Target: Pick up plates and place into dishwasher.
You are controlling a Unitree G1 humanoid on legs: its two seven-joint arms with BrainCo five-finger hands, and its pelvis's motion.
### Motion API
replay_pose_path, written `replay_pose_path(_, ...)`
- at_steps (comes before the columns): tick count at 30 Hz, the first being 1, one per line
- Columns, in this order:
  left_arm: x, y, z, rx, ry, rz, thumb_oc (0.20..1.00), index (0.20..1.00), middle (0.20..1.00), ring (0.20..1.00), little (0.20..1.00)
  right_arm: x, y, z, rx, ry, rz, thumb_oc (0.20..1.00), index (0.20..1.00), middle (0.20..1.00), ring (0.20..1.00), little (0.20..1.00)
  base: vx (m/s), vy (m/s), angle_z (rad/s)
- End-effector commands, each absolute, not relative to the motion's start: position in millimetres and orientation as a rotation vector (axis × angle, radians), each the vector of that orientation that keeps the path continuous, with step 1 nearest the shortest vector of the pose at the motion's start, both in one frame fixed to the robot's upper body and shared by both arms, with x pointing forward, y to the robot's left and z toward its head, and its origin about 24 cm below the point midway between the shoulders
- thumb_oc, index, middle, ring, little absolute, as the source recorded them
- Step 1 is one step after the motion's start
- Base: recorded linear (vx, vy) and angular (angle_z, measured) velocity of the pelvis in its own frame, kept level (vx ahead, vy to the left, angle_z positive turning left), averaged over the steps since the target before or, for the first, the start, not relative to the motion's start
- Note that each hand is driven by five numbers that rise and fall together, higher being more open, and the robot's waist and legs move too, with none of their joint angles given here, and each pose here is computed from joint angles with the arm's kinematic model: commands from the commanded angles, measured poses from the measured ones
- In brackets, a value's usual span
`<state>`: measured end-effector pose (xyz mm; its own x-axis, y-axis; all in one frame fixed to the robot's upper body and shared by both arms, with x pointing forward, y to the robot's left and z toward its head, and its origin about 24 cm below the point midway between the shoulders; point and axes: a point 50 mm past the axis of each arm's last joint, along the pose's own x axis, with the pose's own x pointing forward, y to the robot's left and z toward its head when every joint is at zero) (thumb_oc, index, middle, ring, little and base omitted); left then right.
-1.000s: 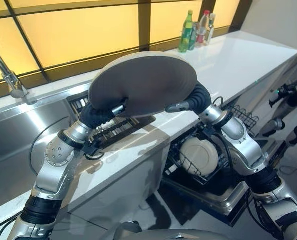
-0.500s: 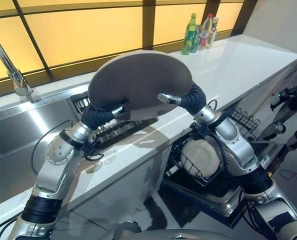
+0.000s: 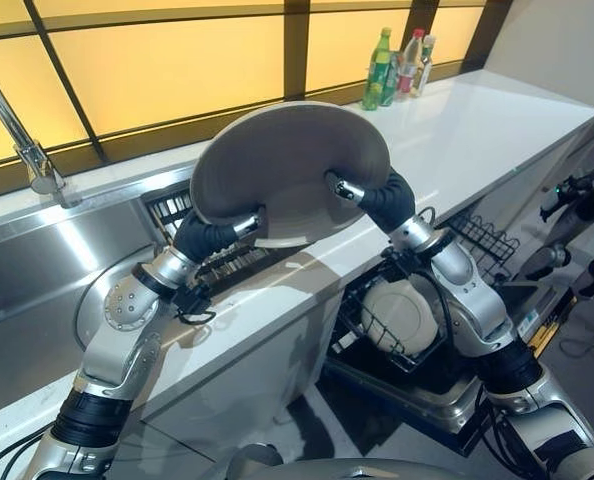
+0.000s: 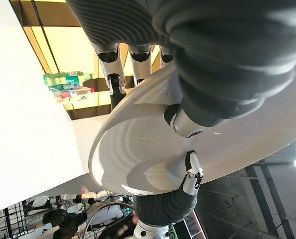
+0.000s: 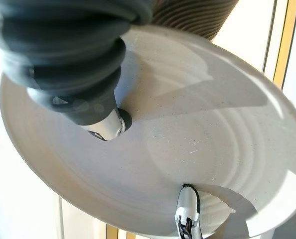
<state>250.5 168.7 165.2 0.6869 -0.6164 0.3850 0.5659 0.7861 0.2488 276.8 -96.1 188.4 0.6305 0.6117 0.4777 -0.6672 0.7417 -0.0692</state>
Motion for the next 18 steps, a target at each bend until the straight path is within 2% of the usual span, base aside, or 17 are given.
replay_pose_path(1,259.8,147.3,162.1,0.116,-0.466,-0.689,0.2,0.2,0.2,0.2,0.2,263.6,-80.7,216.4,0.248,-0.665,0.79,0.2,0.2,0.2,0.2,0.2,-0.06,-0.077,0.0)
replay_pose_path(2,263.2,152.8,162.1,0.105,-0.457,-0.632,0.655,0.655,0.655,0.655,0.655,265.2,-85.6,215.7,0.235,-0.665,0.75,0.2,0.2,0.2,0.2,0.2,-0.07,-0.093,0.0)
replay_pose_path(3,265.6,158.2,161.9,0.099,-0.453,-0.579,1.0,1.0,1.0,1.0,1.0,266.2,-90.8,215.4,0.218,-0.671,0.711,0.2,0.2,0.2,0.2,0.2,-0.08,-0.097,0.0)
replay_pose_path(11,263.5,215.7,161.4,0.014,-0.543,-0.108,1.0,1.0,1.0,1.0,1.0,272.5,-128.0,211.7,0.034,-0.696,0.483,0.2,0.2,0.2,0.2,0.2,-0.09,-0.113,-0.01)
replay_pose_path(14,258.1,234.4,151.5,-0.001,-0.518,0.016,1.0,1.0,1.0,1.0,1.0,274.8,-137.1,212.5,-0.019,-0.698,0.44,0.2,0.2,0.2,0.2,0.2,-0.08,-0.107,-0.08)
replay_pose_path(18,247.6,251.3,144.2,0.017,-0.49,0.087,1.0,1.0,1.0,1.0,1.0,273.1,-162.5,208.5,-0.096,-0.679,0.337,0.2,0.2,0.2,0.2,0.2,-0.05,-0.101,-0.05)
